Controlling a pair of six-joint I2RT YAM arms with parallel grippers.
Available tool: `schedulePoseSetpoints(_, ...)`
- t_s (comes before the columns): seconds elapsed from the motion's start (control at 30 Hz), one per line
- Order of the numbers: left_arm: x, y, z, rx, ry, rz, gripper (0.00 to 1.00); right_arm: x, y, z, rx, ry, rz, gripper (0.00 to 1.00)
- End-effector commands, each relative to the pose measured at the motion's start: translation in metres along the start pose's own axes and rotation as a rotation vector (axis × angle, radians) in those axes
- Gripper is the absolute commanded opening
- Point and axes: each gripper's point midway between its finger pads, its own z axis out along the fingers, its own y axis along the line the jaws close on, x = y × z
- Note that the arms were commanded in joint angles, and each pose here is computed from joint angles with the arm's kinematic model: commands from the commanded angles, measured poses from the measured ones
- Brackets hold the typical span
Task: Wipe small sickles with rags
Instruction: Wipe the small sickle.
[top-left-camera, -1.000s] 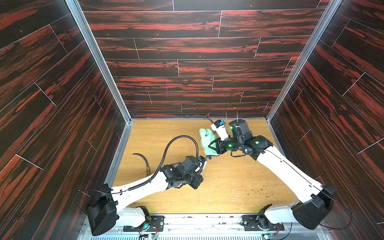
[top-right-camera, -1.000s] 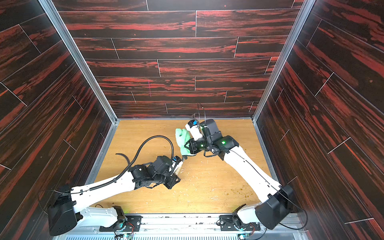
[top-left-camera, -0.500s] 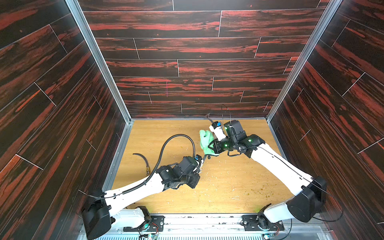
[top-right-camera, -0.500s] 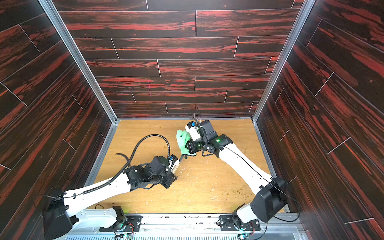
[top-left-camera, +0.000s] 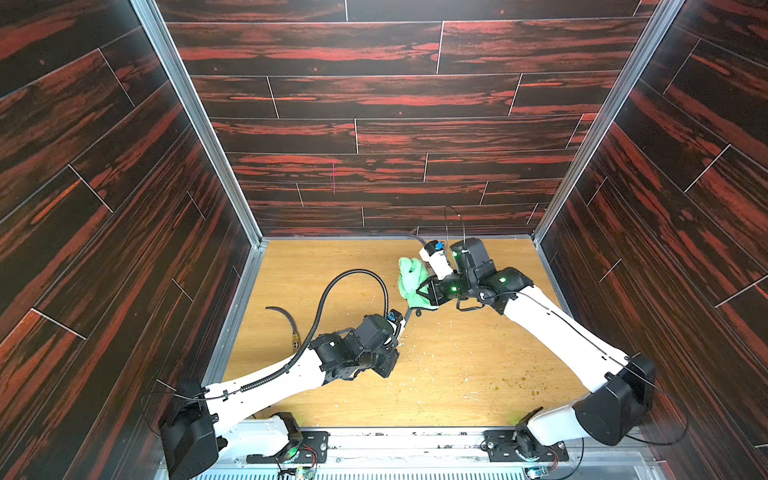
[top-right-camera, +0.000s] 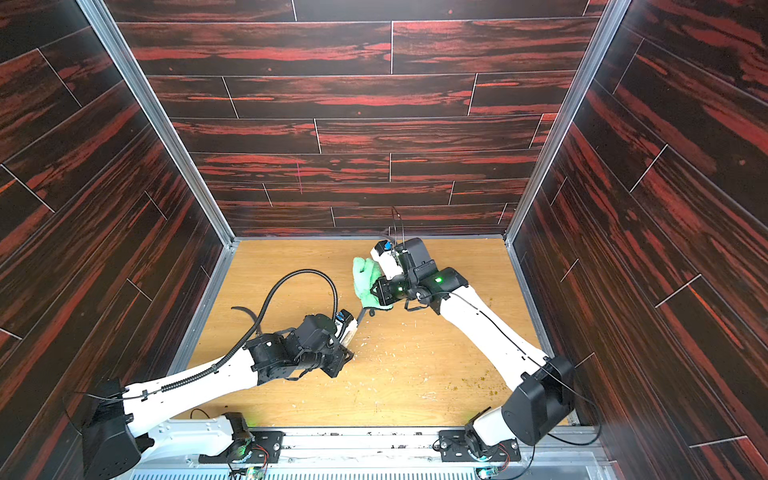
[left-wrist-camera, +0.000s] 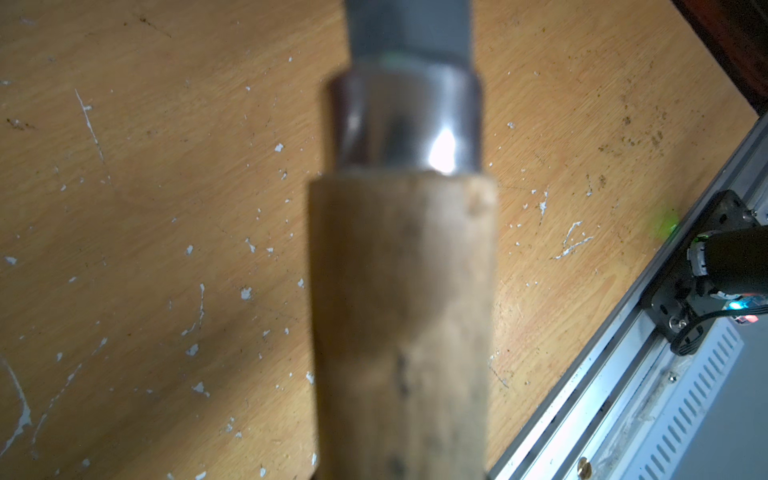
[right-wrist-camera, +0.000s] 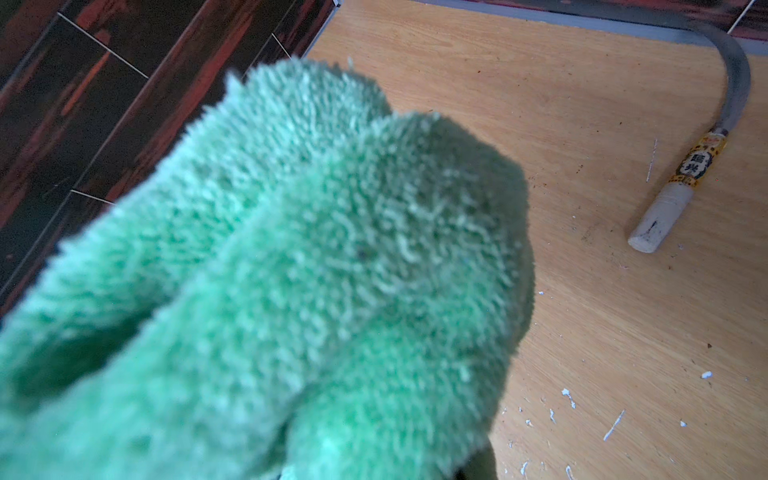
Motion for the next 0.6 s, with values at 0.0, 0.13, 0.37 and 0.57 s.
schedulePoseSetpoints(0.0,-0.025,-0.003,-0.006,0.0,-0.111,0.009,0.0,-0.001,0.021,-0.027,-0.06,-0.011,-0.002,0.0)
schedulePoseSetpoints(0.13,-0.03,-0.002,-0.006,-0.011,-0.133,0.004,0.0,0.011,0.032,-0.024,-0.103,0.013,0.021,0.0)
schedulePoseSetpoints(0.37,-0.042,-0.013,-0.009,0.033,-0.158,0.017,0.0,0.029,0.017,0.007,-0.084,0.057,0.062,0.0)
schedulePoseSetpoints(0.57,-0.041,-0.018,-0.02,0.062,-0.181,0.023,0.0,0.019,-0.007,0.017,-0.059,0.042,0.087,0.0)
